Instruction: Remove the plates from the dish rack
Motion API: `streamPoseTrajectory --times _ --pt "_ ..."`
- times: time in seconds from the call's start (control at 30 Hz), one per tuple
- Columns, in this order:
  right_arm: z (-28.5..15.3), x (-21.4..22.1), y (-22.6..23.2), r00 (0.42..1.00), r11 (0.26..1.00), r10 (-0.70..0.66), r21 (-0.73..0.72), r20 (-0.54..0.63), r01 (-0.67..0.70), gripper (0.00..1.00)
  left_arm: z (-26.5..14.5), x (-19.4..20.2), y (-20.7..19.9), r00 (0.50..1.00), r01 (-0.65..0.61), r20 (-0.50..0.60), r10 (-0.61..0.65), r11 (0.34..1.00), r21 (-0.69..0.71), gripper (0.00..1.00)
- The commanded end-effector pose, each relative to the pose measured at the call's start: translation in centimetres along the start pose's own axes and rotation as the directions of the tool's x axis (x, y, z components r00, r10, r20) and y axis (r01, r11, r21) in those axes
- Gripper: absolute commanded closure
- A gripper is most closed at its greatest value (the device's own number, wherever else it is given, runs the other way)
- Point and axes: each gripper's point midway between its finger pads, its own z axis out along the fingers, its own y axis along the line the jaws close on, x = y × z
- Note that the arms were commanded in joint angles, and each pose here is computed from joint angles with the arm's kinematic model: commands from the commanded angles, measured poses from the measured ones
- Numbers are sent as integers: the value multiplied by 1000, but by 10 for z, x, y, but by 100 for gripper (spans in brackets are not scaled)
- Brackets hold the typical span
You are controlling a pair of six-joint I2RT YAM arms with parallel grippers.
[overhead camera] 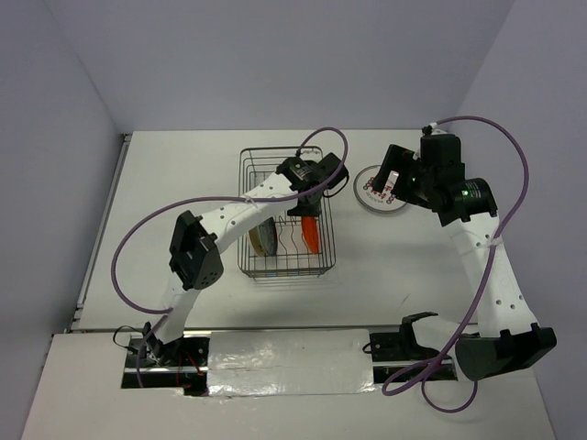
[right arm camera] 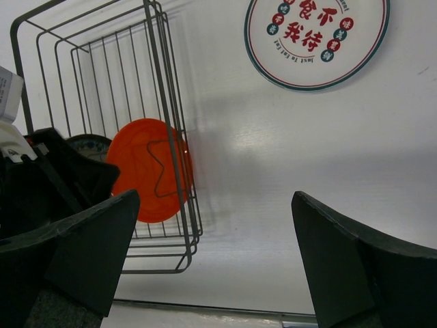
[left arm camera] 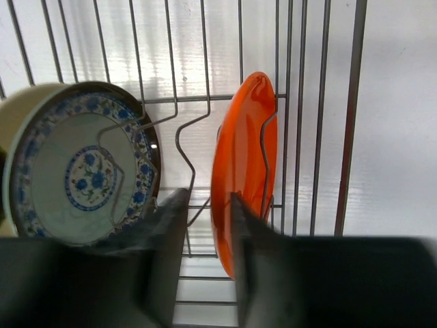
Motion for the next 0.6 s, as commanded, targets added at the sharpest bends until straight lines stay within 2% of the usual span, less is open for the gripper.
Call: streamPoseTrajectory --times 0.0,0.03,0.07,0.13,0.17,0.23,0.27,0.33,0.43,0.57 --pt "-3 -11 8 999 999 -17 -38 43 18 0 8 15 5 998 -27 -62 26 999 -18 51" --pt "-4 -11 9 999 999 -15 -38 45 17 0 10 18 6 997 -32 -69 30 999 -28 42" --pt "-3 -11 9 999 999 -14 -38 43 15 0 11 19 7 997 -34 -71 31 999 -34 39" --pt "-3 -11 9 999 999 -12 -38 45 14 0 15 24 8 996 -42 -84 38 998 -44 40" --pt "-2 -10 8 999 999 -11 -38 43 12 0 17 25 9 996 -42 -87 38 998 -50 51" --pt "-2 -10 8 999 999 -9 -39 44 11 0 20 28 11 994 -48 -96 42 997 -59 61" --pt "-2 -10 8 999 999 -9 -39 44 11 0 19 27 10 995 -49 -93 43 997 -60 73" --pt "-2 -10 8 999 999 -11 -39 44 12 0 15 21 10 996 -44 -81 39 997 -59 84" --pt "-3 -13 9 999 999 -10 -39 49 12 0 -4 2 4 999 -25 -35 24 1000 -19 92" --pt "-1 -14 9 999 999 -17 -31 47 18 0 -39 -28 3 1000 21 22 -22 999 39 92"
